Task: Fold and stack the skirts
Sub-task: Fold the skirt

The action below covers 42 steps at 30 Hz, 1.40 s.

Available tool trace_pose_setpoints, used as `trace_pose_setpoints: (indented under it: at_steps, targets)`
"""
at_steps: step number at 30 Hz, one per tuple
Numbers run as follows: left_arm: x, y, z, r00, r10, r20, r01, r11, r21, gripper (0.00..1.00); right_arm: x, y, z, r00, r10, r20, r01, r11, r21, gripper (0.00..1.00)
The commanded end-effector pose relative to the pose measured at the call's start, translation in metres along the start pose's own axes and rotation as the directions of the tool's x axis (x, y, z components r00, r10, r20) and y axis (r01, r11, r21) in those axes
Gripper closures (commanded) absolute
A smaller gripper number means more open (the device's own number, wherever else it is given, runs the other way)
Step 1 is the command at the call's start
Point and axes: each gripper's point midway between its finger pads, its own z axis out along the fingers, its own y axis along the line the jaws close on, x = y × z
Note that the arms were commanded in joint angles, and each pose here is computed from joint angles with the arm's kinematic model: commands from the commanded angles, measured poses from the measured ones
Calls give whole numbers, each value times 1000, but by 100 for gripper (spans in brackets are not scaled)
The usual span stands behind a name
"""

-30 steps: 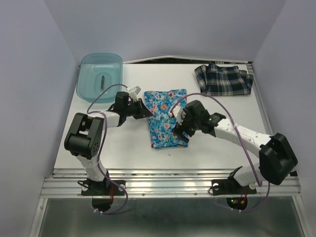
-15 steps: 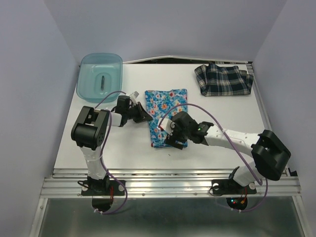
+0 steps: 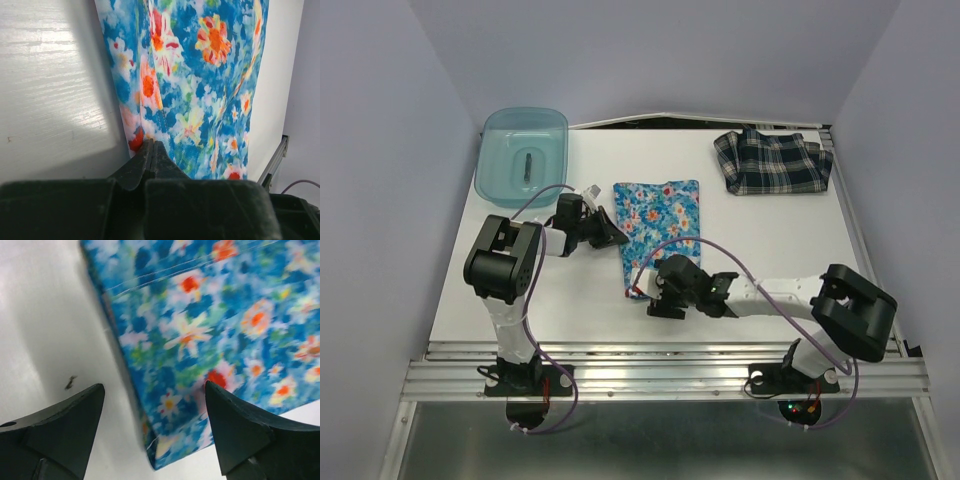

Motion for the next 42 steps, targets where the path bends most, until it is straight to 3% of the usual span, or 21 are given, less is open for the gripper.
trace_pose_setpoints:
  at_steps: [1,4,11,12,14,15,24,29,36,42]
  targets:
    - [8,30,-2,1000,-14,-8,13,994,-109,100,-1,-26,16,999,-46,22,42,982,186,15]
    - [9,29,-2,1000,-11,-10,9,995,-104,100,14,-28,26,997,-69,-30,74,972,223,18]
    - [7,31,-4,1000,-13,-11,11,994,-105,100,46,-7,36,978,-191,-87,202,968,149,51]
    - [7,31,-4,1000,-13,-11,11,994,-105,100,50,-1,36,977,-198,-85,207,970,125,67]
    - [6,30,-5,1000,-8,-8,8,995,-104,100,49,5,33,979,-190,-74,196,977,89,83]
    - [5,29,-7,1000,-8,-4,8,995,-101,100,44,12,31,982,-184,-43,186,981,50,99]
    - [-1,-21,-37,993,117,18,-117,992,39,100,11,51,-7,997,-79,15,80,963,-259,99]
    - [-10,-50,-49,989,135,58,-141,982,122,96,8,55,-17,998,-56,2,55,953,-299,99]
    - [-2,-62,-44,991,136,21,-137,970,198,97,5,62,-27,999,27,-29,-36,941,-337,99]
    - [11,-42,-26,994,107,-15,-104,985,135,100,-7,62,-34,998,54,-29,-61,931,-360,99]
